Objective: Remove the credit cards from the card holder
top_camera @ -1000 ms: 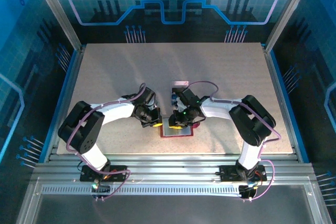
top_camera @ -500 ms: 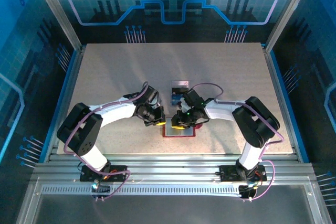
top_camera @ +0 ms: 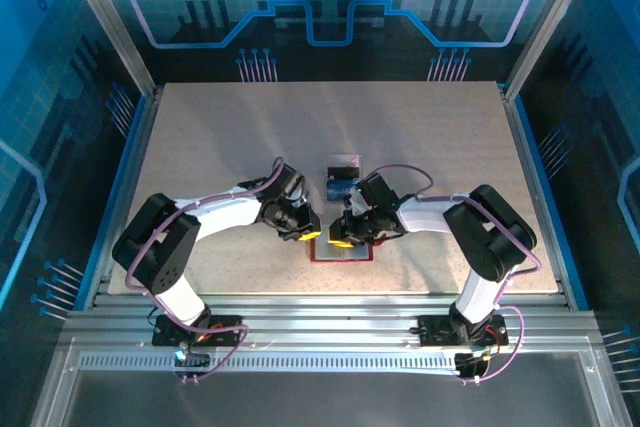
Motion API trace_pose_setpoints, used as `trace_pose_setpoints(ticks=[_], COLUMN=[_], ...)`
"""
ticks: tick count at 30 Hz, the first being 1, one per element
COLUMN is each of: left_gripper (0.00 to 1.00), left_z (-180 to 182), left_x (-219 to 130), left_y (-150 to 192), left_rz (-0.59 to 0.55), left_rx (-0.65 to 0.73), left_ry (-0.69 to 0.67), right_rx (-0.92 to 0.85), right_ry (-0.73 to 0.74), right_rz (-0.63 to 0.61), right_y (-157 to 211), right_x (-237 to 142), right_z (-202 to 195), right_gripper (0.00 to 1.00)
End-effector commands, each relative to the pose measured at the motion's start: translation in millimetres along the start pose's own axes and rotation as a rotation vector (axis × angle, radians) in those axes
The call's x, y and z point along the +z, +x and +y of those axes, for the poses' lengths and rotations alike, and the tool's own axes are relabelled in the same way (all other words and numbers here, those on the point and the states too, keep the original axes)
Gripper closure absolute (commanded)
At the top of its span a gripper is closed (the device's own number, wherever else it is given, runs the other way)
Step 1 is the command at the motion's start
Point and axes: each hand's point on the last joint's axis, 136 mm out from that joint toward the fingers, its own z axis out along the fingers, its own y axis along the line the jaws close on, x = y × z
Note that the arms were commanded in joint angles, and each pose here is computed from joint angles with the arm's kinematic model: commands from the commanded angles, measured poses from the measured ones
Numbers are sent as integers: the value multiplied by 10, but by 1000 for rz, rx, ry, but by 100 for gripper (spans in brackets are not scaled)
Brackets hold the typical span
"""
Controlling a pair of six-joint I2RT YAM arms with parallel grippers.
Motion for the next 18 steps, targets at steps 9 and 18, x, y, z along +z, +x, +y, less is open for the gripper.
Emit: trace_pose_setpoints(ticks=[9,18], left_gripper=[75,71], left_z=[0,-53], left_x=[96,153], left_y=[66,66], left_rz=[26,37], left_rx=[-42,-45], left_ry=[38,74], right_rx=[63,67], right_ry=[-33,-45], right_rz=[5,11], right_y=[47,70], right_x=[-6,-5], right_z=[-192,-224], right_gripper=[76,76])
